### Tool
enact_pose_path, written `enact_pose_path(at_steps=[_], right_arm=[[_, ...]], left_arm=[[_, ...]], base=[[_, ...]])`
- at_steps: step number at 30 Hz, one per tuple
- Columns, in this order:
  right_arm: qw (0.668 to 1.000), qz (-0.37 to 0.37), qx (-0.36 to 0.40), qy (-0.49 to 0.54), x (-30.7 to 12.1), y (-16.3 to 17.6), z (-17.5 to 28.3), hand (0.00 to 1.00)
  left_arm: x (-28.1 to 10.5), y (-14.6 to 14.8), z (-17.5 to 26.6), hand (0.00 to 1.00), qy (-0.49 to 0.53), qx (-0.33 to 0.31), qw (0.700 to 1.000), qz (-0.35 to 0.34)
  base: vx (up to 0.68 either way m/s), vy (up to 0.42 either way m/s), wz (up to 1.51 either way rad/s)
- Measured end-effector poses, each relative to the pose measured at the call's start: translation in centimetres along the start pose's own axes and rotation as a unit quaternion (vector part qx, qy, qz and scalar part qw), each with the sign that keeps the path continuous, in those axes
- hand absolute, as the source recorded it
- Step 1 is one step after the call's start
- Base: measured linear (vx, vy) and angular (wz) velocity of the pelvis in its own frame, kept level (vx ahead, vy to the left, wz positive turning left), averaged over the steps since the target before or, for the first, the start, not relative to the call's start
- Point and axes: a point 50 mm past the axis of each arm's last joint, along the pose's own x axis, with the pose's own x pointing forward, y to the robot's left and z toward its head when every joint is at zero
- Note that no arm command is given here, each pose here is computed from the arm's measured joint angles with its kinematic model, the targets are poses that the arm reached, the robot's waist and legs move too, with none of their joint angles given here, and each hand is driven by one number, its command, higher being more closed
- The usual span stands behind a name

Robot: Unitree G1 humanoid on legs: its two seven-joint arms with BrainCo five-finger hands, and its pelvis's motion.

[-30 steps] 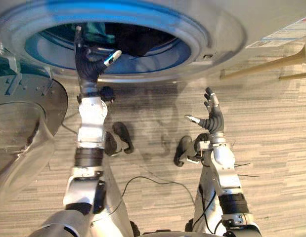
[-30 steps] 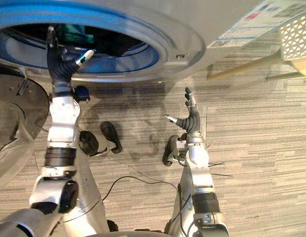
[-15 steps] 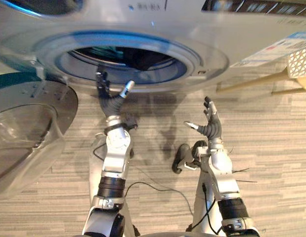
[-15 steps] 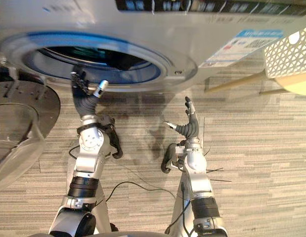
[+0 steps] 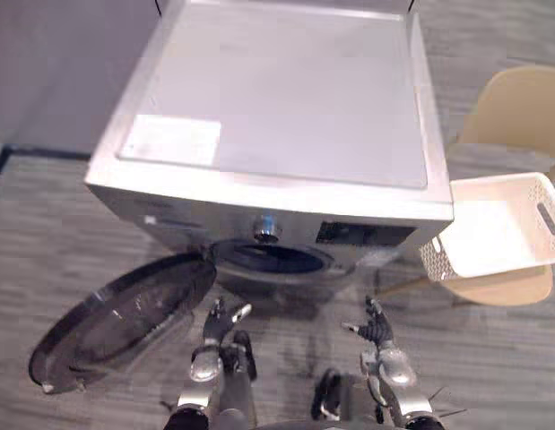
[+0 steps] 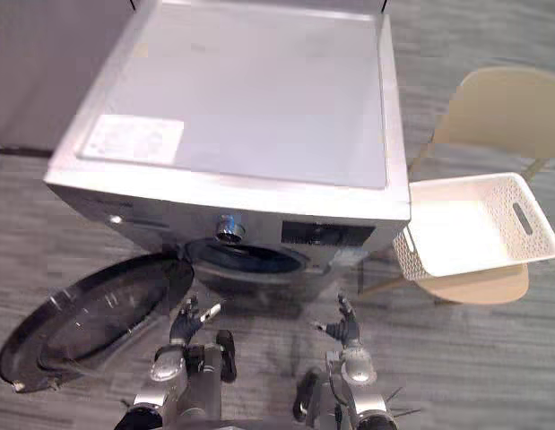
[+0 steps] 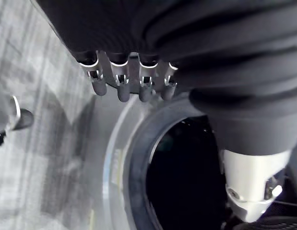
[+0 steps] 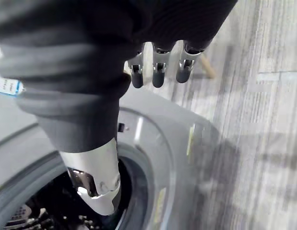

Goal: Pick up the laundry basket with both hands and put the clothes into the washing machine.

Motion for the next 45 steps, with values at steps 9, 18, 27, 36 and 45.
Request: enact_pose_path(at_steps=[9, 18, 27, 36, 45], right_arm=[[0.998, -0.012, -0.012, 0.054, -0.2, -1.2, -2.2, 0.0], [0.999, -0.003, -0.026, 0.048, 0.6, -1.0, -1.3, 0.0], [0.999, -0.029, -0.039, -0.002, 2.4, -3.4, 2.3, 0.0], [0.997, -0.049, -0.02, 0.063, 0.4, -4.2, -2.1, 0.0], [0.996, -0.035, -0.022, 0.077, -0.4, -2.9, -3.3, 0.0]], left_arm=[[-1.4, 2.2, -3.8, 0.0, 0.06, 0.056, 0.997, 0.003], [0.3, 1.6, -0.8, 0.0, 0.02, 0.061, 0.998, -0.001], [-1.1, 0.3, -2.1, 0.0, 0.025, 0.028, 0.999, -0.002], [-1.1, 0.0, -1.7, 0.0, 0.015, 0.042, 0.999, -0.01], [-1.5, -1.6, 7.1, 0.0, -0.179, 0.023, 0.983, -0.03]], base=[[0.06, 0.035, -0.11], [-0.09, 0.068, 0.04], [-0.24, -0.049, 0.21], [-0.18, 0.073, 0.16], [0.01, 0.093, 0.02]])
